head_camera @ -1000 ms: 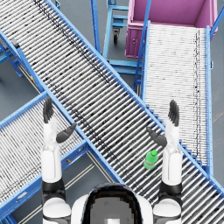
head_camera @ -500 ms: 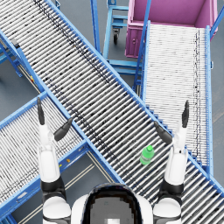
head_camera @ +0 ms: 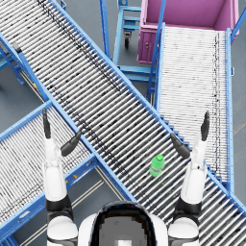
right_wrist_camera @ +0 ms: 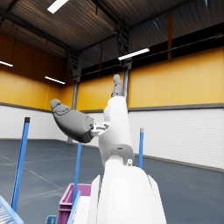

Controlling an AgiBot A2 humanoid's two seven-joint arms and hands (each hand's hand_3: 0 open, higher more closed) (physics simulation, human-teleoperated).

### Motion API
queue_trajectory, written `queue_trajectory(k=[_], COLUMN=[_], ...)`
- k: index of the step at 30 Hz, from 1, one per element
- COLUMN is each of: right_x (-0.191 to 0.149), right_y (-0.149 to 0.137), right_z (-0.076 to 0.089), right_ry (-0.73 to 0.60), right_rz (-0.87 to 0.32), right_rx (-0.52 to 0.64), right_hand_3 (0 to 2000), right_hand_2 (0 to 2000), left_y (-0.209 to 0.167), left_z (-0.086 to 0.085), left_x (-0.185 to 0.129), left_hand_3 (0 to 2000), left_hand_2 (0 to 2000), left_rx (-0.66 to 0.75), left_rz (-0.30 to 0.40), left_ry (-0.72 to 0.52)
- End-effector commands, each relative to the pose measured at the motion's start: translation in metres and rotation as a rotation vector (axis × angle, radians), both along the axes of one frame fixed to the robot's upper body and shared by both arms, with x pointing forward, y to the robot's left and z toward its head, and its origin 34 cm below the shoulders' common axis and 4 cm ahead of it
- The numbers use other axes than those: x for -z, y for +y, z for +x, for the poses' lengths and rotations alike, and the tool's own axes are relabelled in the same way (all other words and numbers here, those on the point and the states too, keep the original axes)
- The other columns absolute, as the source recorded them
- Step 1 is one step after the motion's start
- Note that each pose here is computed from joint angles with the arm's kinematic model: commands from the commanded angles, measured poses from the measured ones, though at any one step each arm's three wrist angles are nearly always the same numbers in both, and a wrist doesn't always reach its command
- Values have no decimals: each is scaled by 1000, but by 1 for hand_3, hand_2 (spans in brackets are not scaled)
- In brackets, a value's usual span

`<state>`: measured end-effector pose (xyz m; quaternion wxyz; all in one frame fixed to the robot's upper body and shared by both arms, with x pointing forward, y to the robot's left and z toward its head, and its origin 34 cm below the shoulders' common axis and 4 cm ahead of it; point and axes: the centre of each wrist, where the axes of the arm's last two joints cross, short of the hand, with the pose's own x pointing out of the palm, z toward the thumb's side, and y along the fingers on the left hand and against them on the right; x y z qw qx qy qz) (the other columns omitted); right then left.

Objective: Pick up the oil and place it on the left assembly line, put the cola on the right, and keep Sprite still

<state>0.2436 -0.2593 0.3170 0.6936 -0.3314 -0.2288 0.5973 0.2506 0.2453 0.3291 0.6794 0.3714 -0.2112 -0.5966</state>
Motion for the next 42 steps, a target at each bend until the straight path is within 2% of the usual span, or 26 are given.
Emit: queue_trajectory(k=[1, 42], right_x=[-2, 2], right_y=[3, 3], right_z=[1, 1], right_ry=[-5, 4], right_rz=[-7, 13], right_rx=[-10, -9], right_hand_3=[0, 0], right_hand_2=[0, 0], left_y=[0, -1], left_z=[-1, -1], left_x=[-3, -2], left_hand_3=[0, 0], left_hand_2=[0, 0], left_rx=[0, 3], left_rz=[1, -15], left_ry=[-12, -12])
